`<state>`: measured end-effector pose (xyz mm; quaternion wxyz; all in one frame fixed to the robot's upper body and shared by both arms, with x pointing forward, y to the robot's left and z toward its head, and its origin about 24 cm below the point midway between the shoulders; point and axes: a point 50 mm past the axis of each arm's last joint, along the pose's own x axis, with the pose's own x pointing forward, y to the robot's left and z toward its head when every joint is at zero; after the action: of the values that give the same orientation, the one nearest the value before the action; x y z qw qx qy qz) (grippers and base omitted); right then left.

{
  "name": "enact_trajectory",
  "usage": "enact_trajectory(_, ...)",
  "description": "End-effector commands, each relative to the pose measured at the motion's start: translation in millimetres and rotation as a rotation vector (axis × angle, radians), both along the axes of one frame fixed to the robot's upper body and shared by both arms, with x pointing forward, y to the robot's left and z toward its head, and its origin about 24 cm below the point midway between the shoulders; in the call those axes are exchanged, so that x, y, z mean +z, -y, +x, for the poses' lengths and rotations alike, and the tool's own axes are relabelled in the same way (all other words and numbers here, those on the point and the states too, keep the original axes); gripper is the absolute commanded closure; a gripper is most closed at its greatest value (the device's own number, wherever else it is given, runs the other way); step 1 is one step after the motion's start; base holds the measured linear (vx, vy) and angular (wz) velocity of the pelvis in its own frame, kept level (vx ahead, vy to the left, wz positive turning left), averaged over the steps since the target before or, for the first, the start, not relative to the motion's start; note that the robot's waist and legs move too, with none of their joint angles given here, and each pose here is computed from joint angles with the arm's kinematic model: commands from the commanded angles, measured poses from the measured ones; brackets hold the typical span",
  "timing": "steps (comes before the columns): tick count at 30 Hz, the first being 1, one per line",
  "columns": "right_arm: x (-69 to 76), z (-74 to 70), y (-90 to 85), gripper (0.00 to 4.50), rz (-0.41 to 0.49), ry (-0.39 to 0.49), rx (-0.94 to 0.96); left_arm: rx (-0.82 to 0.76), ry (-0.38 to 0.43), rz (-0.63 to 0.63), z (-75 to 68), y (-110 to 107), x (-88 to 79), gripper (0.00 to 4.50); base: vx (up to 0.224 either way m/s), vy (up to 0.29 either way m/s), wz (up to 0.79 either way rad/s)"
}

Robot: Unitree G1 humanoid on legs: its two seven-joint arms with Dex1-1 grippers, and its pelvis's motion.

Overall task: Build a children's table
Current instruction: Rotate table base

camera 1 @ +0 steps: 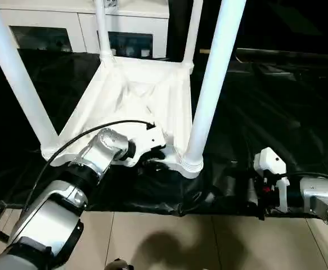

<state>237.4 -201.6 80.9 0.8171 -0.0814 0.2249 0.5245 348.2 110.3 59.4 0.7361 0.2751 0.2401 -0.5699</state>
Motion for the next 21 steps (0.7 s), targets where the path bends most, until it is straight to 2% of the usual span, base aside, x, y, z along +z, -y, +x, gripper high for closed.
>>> enact_trajectory(1,2.5,-0.7,0.5,0.0,-0.01,-0.001,0.009,-0.007,0.025,0.019,3.5,2,4.9,3.0,0.0,0.0,0.0)
enact_trajectory(6,2.9,-0.1,0.3,0.0,-0.014,-0.001,0.008,0.002,0.033,0.044,5.2,1,3.9,3.36,0.0,0.0,0.0)
enact_trajectory(8,2.8,-0.1,0.3,0.0,-0.016,-0.001,0.007,-0.003,0.022,0.043,4.8,1,4.3,3.41,0.0,0.0,0.0)
enact_trajectory(10,2.5,0.6,0.4,0.0,-0.017,0.003,0.002,-0.003,-0.009,0.041,3.8,1,4.7,3.72,0.0,0.0,0.0)
enact_trajectory(12,2.4,1.7,0.3,0.0,-0.018,0.011,-0.005,0.015,-0.026,0.031,4.0,2,5.2,3.76,0.0,0.0,0.0)
enact_trajectory(15,-1.7,12.0,-0.5,0.0,-0.012,0.056,-0.088,0.137,-0.081,-0.013,5.9,7,4.2,4.03,0.0,0.0,0.0)
enact_trajectory(21,-8.2,23.5,-6.0,0.0,0.003,0.106,-0.188,0.256,-0.059,-0.032,6.6,11,-2.6,4.26,0.0,0.0,0.0)
